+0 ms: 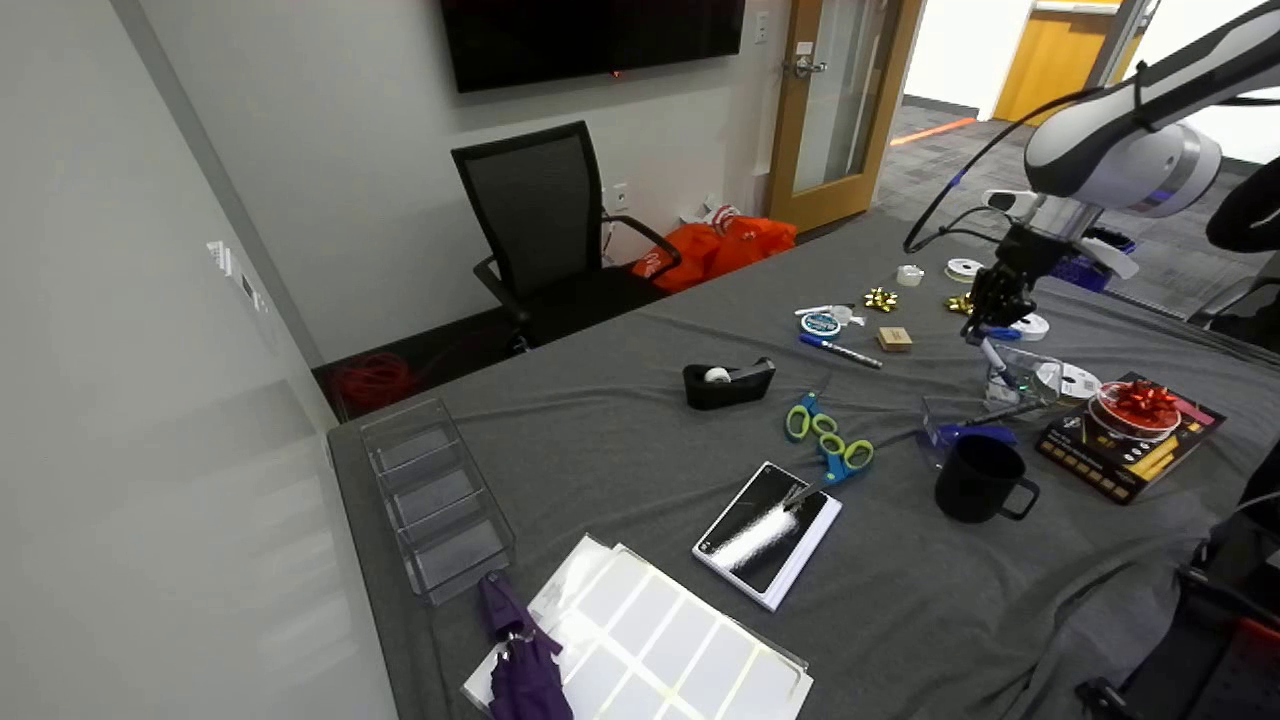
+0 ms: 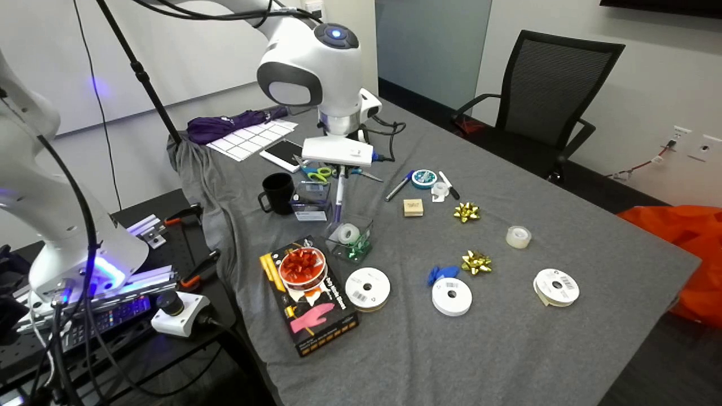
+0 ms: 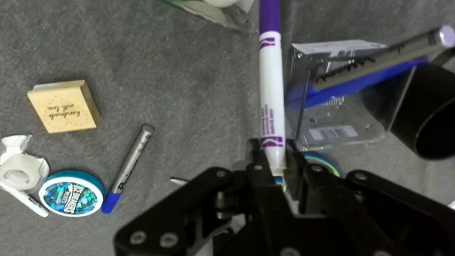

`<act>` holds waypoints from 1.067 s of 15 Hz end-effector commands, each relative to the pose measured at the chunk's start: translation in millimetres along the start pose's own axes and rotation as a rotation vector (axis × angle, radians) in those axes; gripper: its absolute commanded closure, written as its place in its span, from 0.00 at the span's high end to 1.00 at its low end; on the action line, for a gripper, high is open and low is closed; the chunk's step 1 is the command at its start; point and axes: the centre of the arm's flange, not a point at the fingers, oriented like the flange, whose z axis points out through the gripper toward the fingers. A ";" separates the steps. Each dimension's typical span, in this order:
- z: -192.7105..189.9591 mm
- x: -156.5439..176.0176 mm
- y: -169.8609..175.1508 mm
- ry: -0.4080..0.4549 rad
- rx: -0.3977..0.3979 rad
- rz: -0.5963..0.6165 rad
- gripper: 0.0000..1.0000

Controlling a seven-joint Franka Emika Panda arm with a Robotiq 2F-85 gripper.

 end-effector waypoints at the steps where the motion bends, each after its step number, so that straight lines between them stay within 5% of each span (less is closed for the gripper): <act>1: -35.1 36.9 9.9 0.043 0.030 0.109 0.04; 7: -39.8 87.4 34.8 0.050 -0.017 0.324 0.04; 16: 100.1 114.9 74.6 -0.163 -0.187 0.685 0.04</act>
